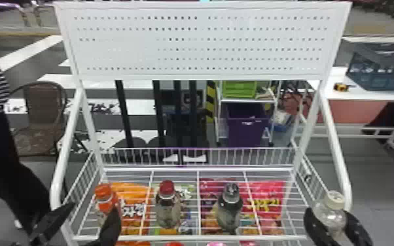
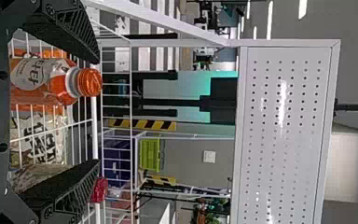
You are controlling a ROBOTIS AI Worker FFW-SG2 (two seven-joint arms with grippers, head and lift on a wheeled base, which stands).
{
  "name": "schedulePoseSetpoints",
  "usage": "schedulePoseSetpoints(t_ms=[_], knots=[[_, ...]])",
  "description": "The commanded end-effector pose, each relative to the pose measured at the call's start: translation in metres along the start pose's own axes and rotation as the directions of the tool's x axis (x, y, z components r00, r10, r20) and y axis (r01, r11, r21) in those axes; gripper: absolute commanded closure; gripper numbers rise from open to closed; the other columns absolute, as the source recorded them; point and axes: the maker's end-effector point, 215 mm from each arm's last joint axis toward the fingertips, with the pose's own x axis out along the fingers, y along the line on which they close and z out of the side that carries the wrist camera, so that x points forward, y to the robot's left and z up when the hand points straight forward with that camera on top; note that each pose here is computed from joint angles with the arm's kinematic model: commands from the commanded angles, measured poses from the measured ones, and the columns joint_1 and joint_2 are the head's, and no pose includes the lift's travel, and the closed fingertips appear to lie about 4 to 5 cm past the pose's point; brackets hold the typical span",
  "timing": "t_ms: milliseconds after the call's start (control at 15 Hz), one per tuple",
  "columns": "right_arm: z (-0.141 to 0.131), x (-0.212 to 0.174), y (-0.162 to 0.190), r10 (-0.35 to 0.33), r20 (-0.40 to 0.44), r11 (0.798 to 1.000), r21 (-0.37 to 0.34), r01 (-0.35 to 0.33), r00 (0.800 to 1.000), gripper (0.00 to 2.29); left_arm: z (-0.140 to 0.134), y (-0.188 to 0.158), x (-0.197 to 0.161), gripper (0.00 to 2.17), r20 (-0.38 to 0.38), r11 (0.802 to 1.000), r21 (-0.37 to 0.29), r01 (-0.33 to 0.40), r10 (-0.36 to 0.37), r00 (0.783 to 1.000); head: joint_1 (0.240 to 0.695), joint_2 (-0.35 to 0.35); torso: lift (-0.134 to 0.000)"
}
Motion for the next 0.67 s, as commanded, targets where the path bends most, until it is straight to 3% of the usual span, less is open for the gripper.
schedulePoseSetpoints(t_ms=[0,333,600], knots=[[0.007,-0.015,0.0,-0.003,0.007,1.0,-0.004,0.003,1.0,1.16,0.001,-0.001,0.0,0.13,0.003,1.0,0.0,0.001,-0.001,1.0,0.499,0.0,0.0],[0.025,-0.033,-0.001,-0.011,0.044,1.0,0.016,0.01,0.999,1.16,0.0,-0.001,-0.002,0.13,0.0,1.0,-0.002,-0.001,0.001,1.0,0.499,0.0,0.0],[0.012,-0.026,-0.004,-0.013,0.013,1.0,0.019,0.013,1.0,1.16,0.002,-0.001,-0.002,0.13,0.003,1.0,-0.002,0.001,-0.001,1.0,0.499,0.0,0.0]])
